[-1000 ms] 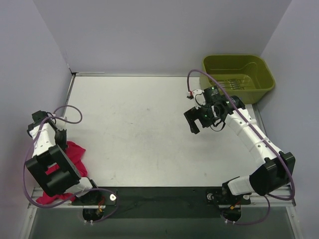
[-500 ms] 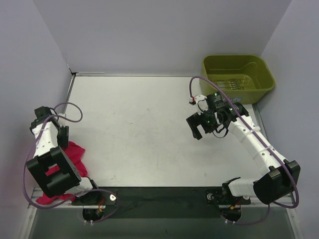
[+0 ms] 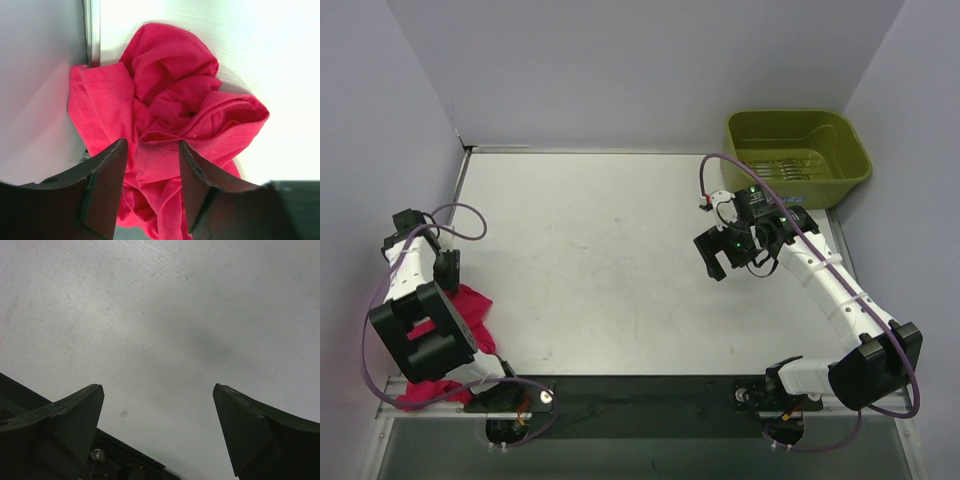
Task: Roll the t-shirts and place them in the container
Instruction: Pick up the T-shirt at the corner of the board.
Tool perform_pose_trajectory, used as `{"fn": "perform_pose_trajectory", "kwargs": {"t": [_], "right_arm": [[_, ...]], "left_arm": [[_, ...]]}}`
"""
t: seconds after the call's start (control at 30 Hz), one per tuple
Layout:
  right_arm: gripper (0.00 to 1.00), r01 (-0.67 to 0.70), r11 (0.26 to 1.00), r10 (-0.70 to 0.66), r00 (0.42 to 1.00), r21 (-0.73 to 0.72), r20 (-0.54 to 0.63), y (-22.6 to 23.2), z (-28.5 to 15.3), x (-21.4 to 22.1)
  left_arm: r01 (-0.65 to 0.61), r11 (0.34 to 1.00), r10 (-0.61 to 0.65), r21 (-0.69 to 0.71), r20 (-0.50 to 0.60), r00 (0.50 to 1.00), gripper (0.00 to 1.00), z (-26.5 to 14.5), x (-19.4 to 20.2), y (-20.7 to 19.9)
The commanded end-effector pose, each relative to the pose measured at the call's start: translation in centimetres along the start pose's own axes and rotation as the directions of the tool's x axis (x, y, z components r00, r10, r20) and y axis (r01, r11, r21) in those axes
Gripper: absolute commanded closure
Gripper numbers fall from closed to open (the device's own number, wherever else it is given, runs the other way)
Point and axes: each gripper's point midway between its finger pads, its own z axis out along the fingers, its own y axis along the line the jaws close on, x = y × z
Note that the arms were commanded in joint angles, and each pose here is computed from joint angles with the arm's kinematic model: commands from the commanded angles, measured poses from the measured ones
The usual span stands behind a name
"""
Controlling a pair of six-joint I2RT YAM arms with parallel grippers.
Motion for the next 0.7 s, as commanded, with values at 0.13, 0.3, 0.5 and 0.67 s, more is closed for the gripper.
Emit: {"fn": "perform_pose_trajectory", "kwargs": {"t": [0.13, 0.3, 0.5, 0.67], "right_arm": [[0.01, 0.013, 1.000, -0.013, 1.000, 0.011, 0.004, 0.0, -0.5, 0.2], [0.01, 0.016, 1.000, -0.016, 1.000, 0.010, -0.004, 0.0, -0.3, 0.3], [0.01, 0.022, 1.000, -0.021, 1.000, 0.020, -0.003, -0.3, -0.1, 0.0], [0.01, -0.025, 0.997, 0.022, 0.999, 0.077, 0.038, -1.9, -0.8, -1.7]], "left_arm": [[0.049, 0.998, -0.048, 0.041, -0.030, 0.998, 0.51, 0.3, -0.2, -0.8], [0.058, 0.996, -0.056, 0.071, -0.033, 0.998, 0.63, 0.4, -0.1, -1.4], [0.048, 0.992, -0.047, 0.113, -0.016, 0.999, 1.00, -0.4, -0.6, -2.0], [-0.111, 0.959, 0.055, 0.262, 0.213, 0.975, 1.00, -8.0, -6.8, -7.0]]}}
